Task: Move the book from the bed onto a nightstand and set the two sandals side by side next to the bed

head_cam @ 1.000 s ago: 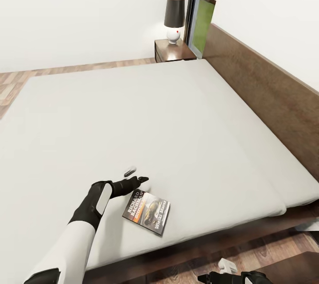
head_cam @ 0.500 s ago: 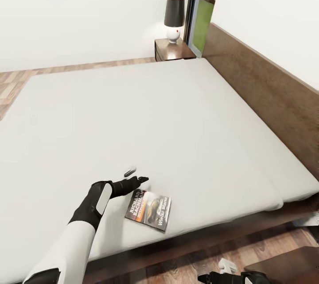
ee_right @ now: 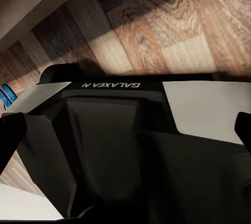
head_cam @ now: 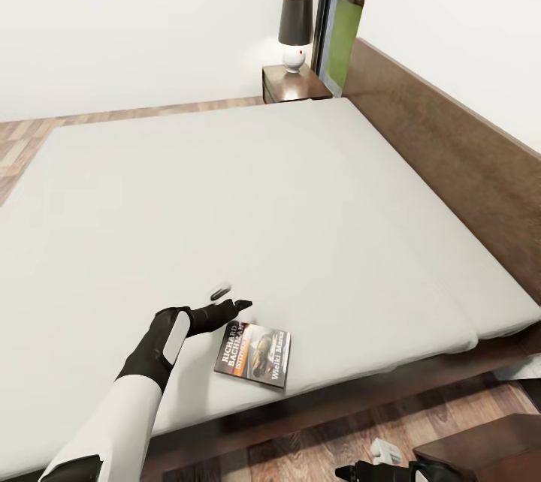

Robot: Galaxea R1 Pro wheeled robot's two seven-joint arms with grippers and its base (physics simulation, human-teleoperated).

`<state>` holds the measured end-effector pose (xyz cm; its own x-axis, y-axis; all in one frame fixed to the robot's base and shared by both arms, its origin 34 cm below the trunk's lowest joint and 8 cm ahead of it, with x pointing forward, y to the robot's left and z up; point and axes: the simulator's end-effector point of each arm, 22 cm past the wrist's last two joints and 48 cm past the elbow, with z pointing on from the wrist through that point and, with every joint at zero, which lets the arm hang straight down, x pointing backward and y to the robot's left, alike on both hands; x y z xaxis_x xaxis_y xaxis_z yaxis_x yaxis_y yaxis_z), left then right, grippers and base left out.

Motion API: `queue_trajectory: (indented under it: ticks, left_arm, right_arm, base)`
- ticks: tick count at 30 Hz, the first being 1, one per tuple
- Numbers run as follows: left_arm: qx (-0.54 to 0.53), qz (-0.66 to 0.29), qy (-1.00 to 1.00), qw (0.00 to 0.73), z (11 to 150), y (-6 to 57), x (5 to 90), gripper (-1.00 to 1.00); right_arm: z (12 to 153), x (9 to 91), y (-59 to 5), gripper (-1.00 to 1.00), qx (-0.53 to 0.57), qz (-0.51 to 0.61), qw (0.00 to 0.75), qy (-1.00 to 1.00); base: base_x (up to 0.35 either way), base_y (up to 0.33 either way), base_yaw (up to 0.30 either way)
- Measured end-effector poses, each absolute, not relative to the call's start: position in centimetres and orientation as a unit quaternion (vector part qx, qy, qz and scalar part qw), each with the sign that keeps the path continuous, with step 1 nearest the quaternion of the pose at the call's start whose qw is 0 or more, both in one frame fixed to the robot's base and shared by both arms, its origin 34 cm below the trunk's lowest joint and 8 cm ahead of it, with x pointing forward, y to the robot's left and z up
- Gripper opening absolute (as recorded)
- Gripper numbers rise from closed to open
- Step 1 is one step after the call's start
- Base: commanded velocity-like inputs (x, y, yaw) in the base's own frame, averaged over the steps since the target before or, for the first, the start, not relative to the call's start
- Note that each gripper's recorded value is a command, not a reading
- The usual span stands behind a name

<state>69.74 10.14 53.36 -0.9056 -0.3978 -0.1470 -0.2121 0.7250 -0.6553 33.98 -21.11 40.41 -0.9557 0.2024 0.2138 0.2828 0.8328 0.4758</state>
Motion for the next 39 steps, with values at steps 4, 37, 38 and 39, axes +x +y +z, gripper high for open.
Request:
queue_trajectory:
  ticks: [4,37,38,39]
  left_arm:
    - [-0.166,-0.332,0.918,0.14,53.35,10.14,69.74,1.0]
    - [-0.166,-0.332,0.918,0.14,53.35,10.14,69.74,1.0]
    - [-0.166,-0.332,0.918,0.14,53.35,10.14,69.74,1.0]
    - [-0.166,-0.332,0.918,0.14,53.35,10.14,69.74,1.0]
  right_arm:
    - [40.41,33.97,-21.11,1.0,-0.127,-0.26,0.077,-0.954]
    - [40.41,33.98,-21.11,1.0,-0.127,-0.26,0.077,-0.954]
    - [40.41,33.97,-21.11,1.0,-0.127,-0.26,0.077,-0.954]
    - [40.41,33.97,-21.11,1.0,-0.127,-0.26,0.077,-0.954]
  base:
    - [0.0,0.0,-0.078]
    - [0.0,0.0,-0.03]
    - [0.0,0.0,0.0]
    - [0.0,0.0,0.0]
